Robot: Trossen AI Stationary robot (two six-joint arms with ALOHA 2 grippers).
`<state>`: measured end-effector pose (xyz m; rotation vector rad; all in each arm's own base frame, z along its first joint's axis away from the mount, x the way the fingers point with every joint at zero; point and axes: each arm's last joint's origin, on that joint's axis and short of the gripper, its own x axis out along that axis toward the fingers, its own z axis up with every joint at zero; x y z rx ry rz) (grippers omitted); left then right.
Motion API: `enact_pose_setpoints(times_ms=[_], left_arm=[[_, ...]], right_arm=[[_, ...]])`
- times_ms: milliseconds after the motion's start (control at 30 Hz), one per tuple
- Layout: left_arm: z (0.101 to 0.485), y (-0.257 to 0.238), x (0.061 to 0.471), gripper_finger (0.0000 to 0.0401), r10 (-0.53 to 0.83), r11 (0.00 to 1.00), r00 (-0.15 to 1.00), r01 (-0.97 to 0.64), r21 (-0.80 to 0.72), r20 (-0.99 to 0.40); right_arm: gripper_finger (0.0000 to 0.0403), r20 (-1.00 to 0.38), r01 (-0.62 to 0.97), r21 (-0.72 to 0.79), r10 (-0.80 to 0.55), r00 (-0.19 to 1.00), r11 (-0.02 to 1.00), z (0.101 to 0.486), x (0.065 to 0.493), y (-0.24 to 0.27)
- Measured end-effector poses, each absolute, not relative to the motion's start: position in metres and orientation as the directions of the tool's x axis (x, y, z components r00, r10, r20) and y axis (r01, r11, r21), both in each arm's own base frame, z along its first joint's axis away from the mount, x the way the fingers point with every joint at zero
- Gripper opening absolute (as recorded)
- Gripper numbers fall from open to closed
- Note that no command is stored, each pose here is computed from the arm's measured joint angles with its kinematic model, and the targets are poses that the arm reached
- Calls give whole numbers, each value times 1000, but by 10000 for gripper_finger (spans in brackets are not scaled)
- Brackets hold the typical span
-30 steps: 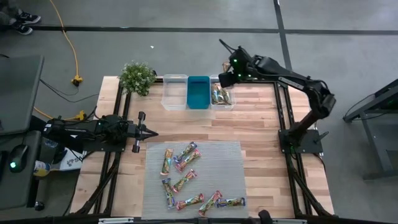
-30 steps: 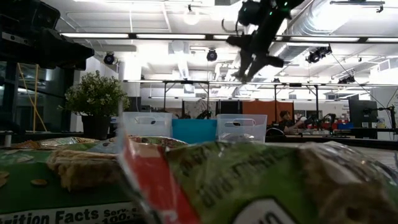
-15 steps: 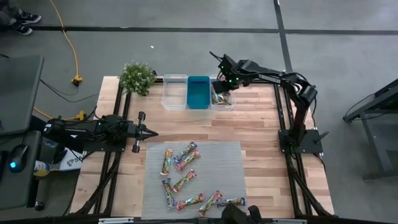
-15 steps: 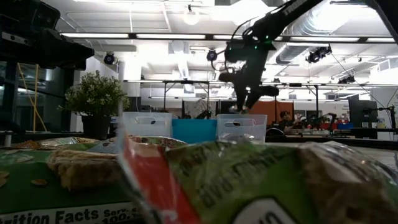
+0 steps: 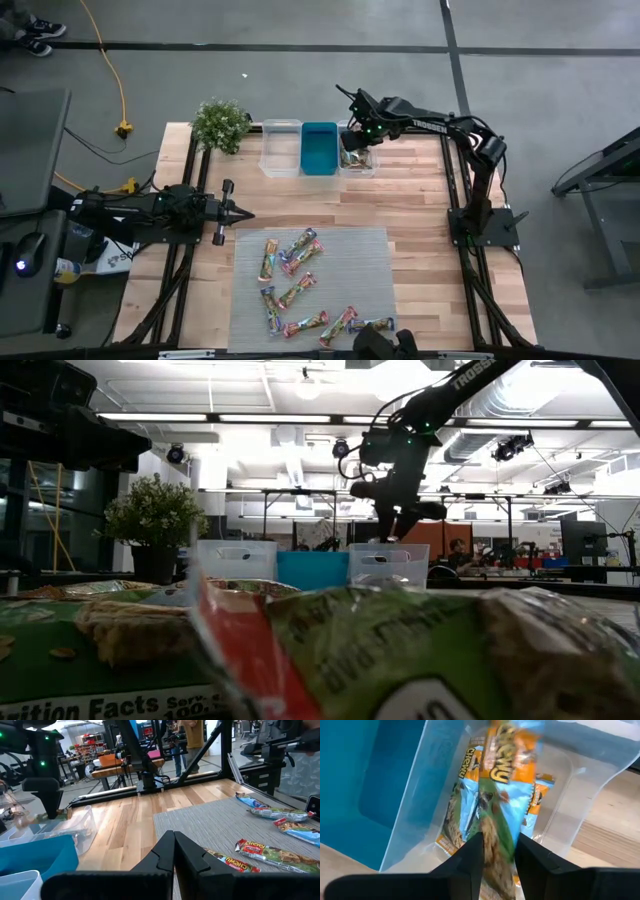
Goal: Pick and place Granola Bars by type
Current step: Put the orange granola bar into the right transparent bin, then put the blue granola bar into the blue bin
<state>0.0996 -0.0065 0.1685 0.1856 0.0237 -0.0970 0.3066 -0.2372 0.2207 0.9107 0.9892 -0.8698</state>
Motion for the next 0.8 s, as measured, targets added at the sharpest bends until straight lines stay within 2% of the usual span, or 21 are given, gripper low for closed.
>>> enact_pose_setpoints(times_ms=[333,600,800], left_arm=[[169,-6,100,1,-94,978,995,98,183,-33],[168,-6,100,1,-94,978,995,98,183,-33],[169,-6,100,1,-94,978,995,98,183,-33]], right_arm=[[141,-935,903,232,-173,309,362,221,307,-237],[153,-875,835,343,-176,451,430,242,309,-235],[152,-800,739,404,-184,571,539,275,311,-218]])
